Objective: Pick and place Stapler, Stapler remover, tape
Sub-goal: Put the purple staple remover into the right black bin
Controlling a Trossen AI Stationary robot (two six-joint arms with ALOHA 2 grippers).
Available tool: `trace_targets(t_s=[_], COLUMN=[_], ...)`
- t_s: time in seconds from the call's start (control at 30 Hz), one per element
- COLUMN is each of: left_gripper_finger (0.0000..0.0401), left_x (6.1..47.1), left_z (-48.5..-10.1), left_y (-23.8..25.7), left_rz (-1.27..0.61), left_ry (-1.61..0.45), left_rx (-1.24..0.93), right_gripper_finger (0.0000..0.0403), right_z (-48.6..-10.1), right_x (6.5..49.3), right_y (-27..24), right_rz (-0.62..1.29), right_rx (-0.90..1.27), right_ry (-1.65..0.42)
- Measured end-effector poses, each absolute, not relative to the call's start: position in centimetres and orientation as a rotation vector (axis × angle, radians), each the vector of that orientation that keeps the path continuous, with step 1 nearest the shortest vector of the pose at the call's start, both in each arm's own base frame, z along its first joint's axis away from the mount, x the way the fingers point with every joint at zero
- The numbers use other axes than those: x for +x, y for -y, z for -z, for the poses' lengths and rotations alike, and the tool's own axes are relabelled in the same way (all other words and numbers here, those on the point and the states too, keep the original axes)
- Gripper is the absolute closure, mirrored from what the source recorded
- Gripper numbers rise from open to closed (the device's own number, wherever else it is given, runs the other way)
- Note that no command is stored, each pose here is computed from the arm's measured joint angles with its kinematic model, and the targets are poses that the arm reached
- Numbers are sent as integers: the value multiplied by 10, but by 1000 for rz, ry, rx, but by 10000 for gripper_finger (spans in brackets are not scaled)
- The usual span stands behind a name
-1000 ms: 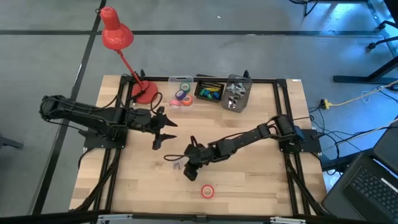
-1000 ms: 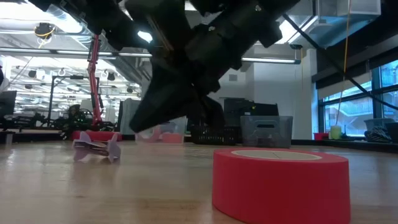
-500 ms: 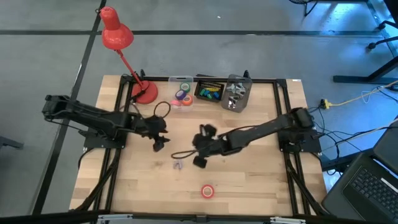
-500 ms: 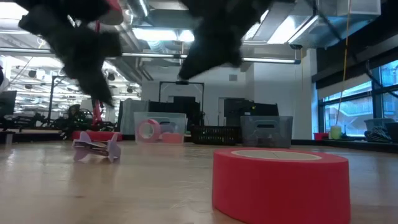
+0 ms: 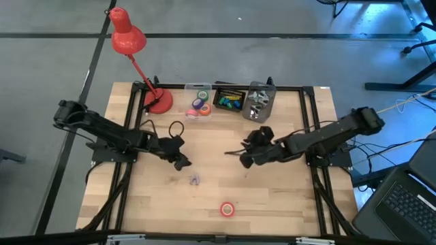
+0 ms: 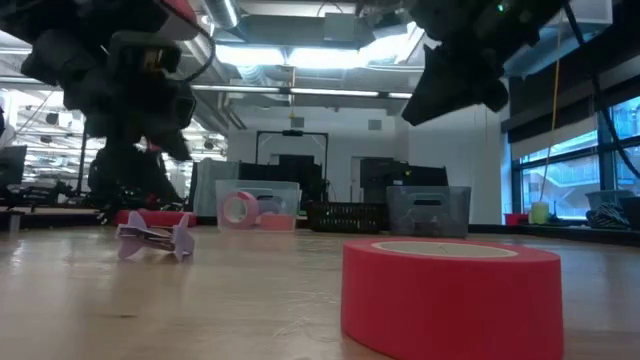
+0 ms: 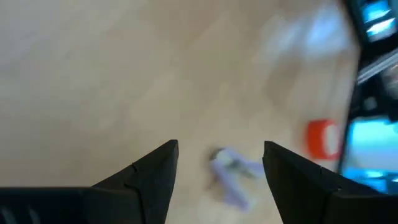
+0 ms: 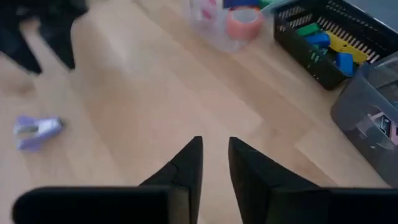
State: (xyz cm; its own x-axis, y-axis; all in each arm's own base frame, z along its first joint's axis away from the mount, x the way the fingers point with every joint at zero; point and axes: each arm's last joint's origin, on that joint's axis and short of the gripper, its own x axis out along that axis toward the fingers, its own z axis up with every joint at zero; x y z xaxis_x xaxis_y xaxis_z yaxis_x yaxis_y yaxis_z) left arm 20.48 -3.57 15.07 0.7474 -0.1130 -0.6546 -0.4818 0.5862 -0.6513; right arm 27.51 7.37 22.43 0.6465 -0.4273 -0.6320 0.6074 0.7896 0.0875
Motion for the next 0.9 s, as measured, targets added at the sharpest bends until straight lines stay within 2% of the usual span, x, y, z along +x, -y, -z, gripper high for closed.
trace_targets(t_s=[0.1, 0.37, 0.8, 0.9], left_gripper_finger=[175, 175, 176, 191], left_x=[213, 229, 255, 255], left_z=[-151, -132, -120, -119], left_y=[41, 62, 82, 82], left_rz=[-210, -220, -253, -258], left_ry=[-701, -918, -1008, -1011], left_rx=[-1017, -1207, -1228, -1227], right_gripper_finger=[309, 293, 292, 292], right_z=[-216, -199, -198, -198], right_x=[264, 251, 250, 250], right_y=[-70, -66, -65, -65], right_rz=[580, 575, 568, 567], right_rx=[323, 277, 195, 190], right_ry=[-592, -634, -662, -666])
